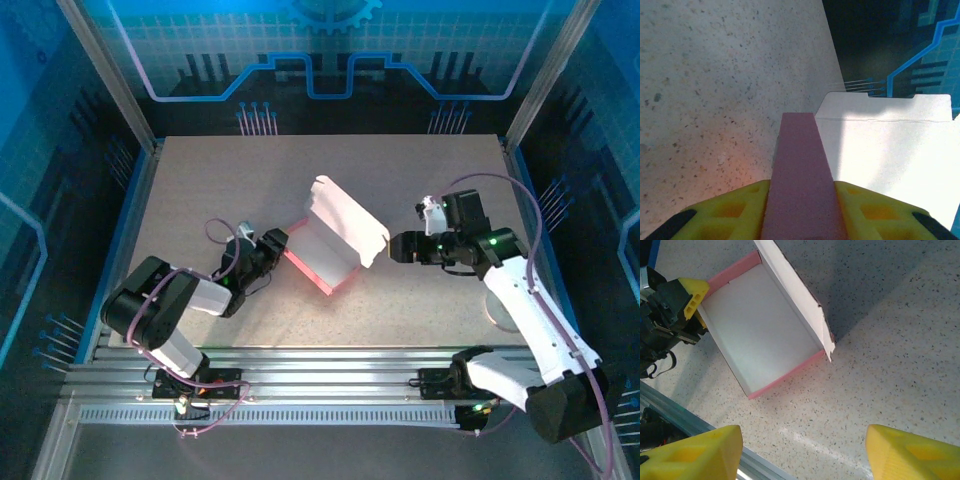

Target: Fold the paper box

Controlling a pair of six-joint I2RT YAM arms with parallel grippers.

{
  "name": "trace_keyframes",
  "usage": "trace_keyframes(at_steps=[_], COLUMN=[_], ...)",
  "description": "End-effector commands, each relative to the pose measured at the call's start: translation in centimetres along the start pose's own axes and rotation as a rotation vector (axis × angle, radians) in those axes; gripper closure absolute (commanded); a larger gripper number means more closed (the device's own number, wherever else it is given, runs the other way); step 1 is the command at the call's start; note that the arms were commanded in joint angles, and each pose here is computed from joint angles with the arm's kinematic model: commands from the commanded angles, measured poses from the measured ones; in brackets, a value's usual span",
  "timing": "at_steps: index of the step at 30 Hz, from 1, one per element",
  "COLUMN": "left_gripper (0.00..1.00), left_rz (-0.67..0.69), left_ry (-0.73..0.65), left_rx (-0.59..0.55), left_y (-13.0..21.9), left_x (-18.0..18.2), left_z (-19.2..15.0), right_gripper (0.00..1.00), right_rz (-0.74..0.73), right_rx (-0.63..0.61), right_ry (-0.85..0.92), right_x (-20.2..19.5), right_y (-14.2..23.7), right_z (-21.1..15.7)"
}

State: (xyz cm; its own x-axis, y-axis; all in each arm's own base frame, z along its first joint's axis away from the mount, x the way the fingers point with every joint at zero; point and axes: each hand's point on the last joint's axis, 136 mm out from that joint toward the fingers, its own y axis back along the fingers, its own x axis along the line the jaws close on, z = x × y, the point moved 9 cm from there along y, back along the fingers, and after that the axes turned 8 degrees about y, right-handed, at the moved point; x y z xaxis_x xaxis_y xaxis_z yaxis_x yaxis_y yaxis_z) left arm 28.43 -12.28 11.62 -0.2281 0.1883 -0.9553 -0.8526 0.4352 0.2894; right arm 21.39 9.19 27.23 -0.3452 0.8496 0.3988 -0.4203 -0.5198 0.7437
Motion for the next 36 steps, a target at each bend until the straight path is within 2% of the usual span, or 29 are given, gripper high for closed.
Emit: trace_keyframes(at_steps=[1,7,19,33,36], left_gripper=[0.63,0.62,0.62,0.61,0.59], left_rz=[-0.053,-0.022,0.01,0.018,0.02], left_ry=[0.02,0.027,0.019,0.014,0.01], left_rx=[-0.044,-0.044,-0.047,-0.043,-0.037], left_y=[0.5,0.9,1.4,1.6,1.7], left_x=[0.1,1.1,1.4,1.5,1.6], left_z=[0.4,0.3,0.3,0.2,0.2], right_gripper=[0.33,0.34,0.47,0.71,0.78], right_rz=[0.037,0.031,0.007,-0.018,-0.028], right_rx=[-0.042,-0.066,-0.069,-0.043,-0.042], right_ry=[0.053,0.125,0.119,0.124,0.134], right_x=[0.2,0.3,-0.8,-0.8,-0.7], right_y=[-1.0,-3.6,-8.1,-10.8,-11.1], right_z=[0.5,1.3,3.2,3.6,3.6])
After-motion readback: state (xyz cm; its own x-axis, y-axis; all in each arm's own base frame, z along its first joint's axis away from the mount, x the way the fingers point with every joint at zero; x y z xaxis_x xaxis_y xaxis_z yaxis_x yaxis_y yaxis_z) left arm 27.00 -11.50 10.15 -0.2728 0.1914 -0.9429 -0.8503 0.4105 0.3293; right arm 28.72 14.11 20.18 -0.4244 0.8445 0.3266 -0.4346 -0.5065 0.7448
